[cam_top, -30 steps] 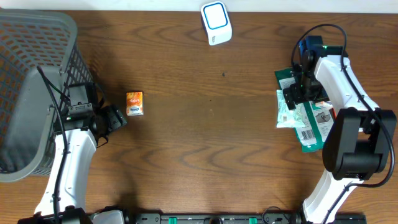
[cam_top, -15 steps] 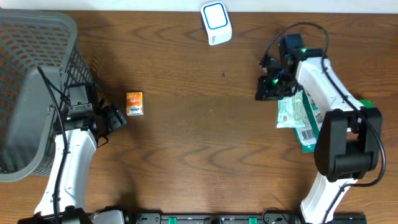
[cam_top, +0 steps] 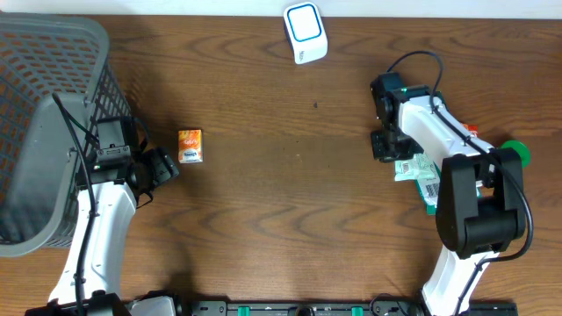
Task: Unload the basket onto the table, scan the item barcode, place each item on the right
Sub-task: 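Open the right gripper and move it to the table centre, then grasp the orange Kleenex tissue pack near the basket with the left gripper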
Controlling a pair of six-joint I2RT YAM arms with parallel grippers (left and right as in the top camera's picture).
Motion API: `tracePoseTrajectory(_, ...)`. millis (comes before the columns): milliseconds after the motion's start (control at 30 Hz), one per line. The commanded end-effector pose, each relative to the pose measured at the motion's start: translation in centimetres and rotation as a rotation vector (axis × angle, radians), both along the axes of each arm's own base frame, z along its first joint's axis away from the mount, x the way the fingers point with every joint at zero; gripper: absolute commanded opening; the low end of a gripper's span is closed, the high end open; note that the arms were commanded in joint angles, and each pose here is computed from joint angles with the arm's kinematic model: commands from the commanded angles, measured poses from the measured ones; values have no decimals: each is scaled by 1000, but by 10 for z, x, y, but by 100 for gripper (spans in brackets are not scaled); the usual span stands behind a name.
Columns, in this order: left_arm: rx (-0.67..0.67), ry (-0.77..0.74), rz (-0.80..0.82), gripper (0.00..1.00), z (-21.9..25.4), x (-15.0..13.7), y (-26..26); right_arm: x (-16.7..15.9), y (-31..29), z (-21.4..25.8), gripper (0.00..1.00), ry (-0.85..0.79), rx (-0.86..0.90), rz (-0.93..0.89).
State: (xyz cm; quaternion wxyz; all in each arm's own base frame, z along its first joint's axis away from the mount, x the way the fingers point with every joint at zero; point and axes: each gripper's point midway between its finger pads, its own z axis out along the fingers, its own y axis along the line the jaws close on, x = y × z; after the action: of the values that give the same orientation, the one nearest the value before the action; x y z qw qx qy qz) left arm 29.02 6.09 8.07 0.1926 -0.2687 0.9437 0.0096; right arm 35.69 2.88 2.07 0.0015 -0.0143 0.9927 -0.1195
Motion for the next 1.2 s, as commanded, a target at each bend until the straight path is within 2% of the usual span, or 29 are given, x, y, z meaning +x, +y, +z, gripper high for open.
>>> tracePoseTrajectory(0,8,-3,22,86,1,1,4,13,34,15,31,-38,194,-19)
tracePoseTrajectory(33,8,-3,22,86,1,1,4,11,54,15,50,-19,310,-19)
tracePoseTrajectory(67,8,-3,22,86,1,1,4,9,64,16,64,-7,370,-19)
tracePoseTrajectory(100,8,-3,22,86,1,1,4,9,74,18,70,-3,426,-17)
tracePoseTrajectory(233,8,-3,22,86,1,1,4,13,102,25,72,-12,575,3)
tracePoseTrajectory(433,6,-10,21,87,2,3,4,10,125,25,72,-19,576,98)
tracePoseTrajectory(500,8,-49,20,87,6,12,5,6,132,24,72,-15,567,142)
tracePoseTrajectory(567,-55,-41,-6,87,3,10,-7,4,138,25,72,-13,567,179)
tracePoseTrajectory(600,-101,-48,-27,84,3,11,-16,4,140,25,72,-15,568,184)
tracePoseTrajectory(633,-145,-58,-57,71,3,13,-25,4,141,25,72,-17,568,188)
tracePoseTrajectory(667,-184,-70,-118,38,3,15,-37,4,144,25,72,-18,570,196)
tracePoseTrajectory(700,-187,-77,-144,31,3,16,-42,4,146,25,72,-19,570,203)
tracePoseTrajectory(833,-110,-109,-191,30,5,27,-49,3,151,25,72,-22,572,216)
tracePoseTrajectory(867,-72,-137,-275,31,9,34,-57,3,153,25,72,-23,572,220)
tracePoseTrajectory(967,-48,-170,-339,38,19,45,-68,2,154,25,72,-22,572,224)
tracePoseTrajectory(1067,-37,-131,-355,45,28,52,-66,2,154,25,72,-22,572,224)
tracePoseTrajectory(1167,-12,-47,-421,69,22,61,-65,2,154,25,72,-23,573,225)
